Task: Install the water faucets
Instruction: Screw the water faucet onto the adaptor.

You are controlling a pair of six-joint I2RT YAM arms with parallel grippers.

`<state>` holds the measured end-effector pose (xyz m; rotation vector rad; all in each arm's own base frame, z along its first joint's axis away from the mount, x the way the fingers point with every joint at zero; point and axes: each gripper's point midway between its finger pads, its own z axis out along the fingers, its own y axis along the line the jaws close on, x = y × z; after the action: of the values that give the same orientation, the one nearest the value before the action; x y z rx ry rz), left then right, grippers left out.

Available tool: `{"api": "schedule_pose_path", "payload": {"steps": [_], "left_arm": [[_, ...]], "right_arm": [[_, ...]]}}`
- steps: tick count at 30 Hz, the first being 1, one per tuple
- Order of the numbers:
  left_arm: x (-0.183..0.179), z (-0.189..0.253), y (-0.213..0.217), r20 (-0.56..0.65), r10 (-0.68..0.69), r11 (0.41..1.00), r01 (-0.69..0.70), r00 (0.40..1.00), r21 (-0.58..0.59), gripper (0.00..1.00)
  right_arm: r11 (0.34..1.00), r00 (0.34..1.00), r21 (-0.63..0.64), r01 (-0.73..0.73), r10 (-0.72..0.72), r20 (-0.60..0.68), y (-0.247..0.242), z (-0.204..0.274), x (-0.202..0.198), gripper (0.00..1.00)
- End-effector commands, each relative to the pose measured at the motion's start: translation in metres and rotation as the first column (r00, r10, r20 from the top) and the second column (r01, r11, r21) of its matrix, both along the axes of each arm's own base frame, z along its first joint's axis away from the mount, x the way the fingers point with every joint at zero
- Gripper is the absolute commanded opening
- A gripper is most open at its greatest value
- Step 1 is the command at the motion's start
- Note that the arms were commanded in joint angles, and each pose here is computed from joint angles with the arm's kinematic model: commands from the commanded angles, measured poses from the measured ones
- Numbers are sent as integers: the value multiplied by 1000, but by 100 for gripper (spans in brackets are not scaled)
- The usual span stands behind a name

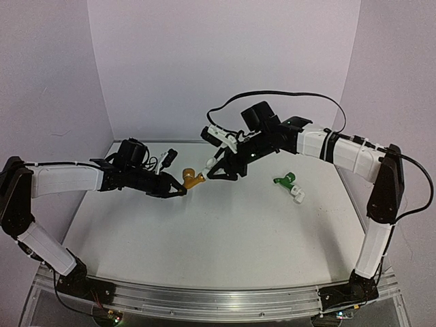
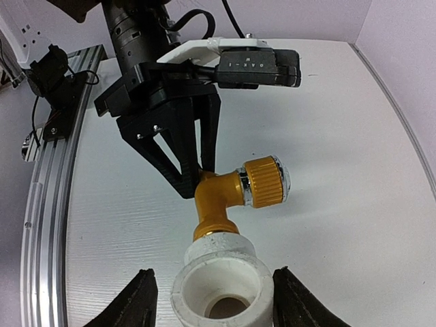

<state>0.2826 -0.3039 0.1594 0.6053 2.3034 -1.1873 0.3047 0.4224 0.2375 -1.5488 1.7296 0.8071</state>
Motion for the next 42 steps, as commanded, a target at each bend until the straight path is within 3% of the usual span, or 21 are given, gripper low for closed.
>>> {"api": "schedule_pose_path", "payload": {"steps": [1,12,18,22,27,33,36,38,42], "left_arm": [[12,36,-8,101,-9,998,16,995,-61,0],[41,56,0,239,99,995,-95,966,-30,0],[71,61,13,318,223,971,-239,922,12,0],[89,68,19,370,285,949,-316,884,25,0],[106,76,18,422,318,936,-351,849,1,0],[110,83,11,506,310,946,-317,805,-74,0],[116,77,13,519,313,941,-335,795,-54,0],[114,73,17,519,322,935,-352,792,-42,0],[102,64,16,460,291,947,-321,839,-15,0]], "right_arm": [[999,1000,33,-11,11,-5,11,9,2,50],[999,993,20,49,-47,-112,15,-2,-1,19],[980,967,-29,198,-200,-160,18,-9,7,0],[940,919,-74,334,-342,-194,19,-18,16,0],[843,799,-105,527,-534,-277,22,-21,29,0],[778,659,-130,615,-597,-456,28,-19,27,0],[740,611,-138,658,-632,-477,23,-19,29,0],[730,620,-113,674,-641,-452,15,-13,30,0],[779,724,-45,625,-600,-341,2,-3,30,0]]}}
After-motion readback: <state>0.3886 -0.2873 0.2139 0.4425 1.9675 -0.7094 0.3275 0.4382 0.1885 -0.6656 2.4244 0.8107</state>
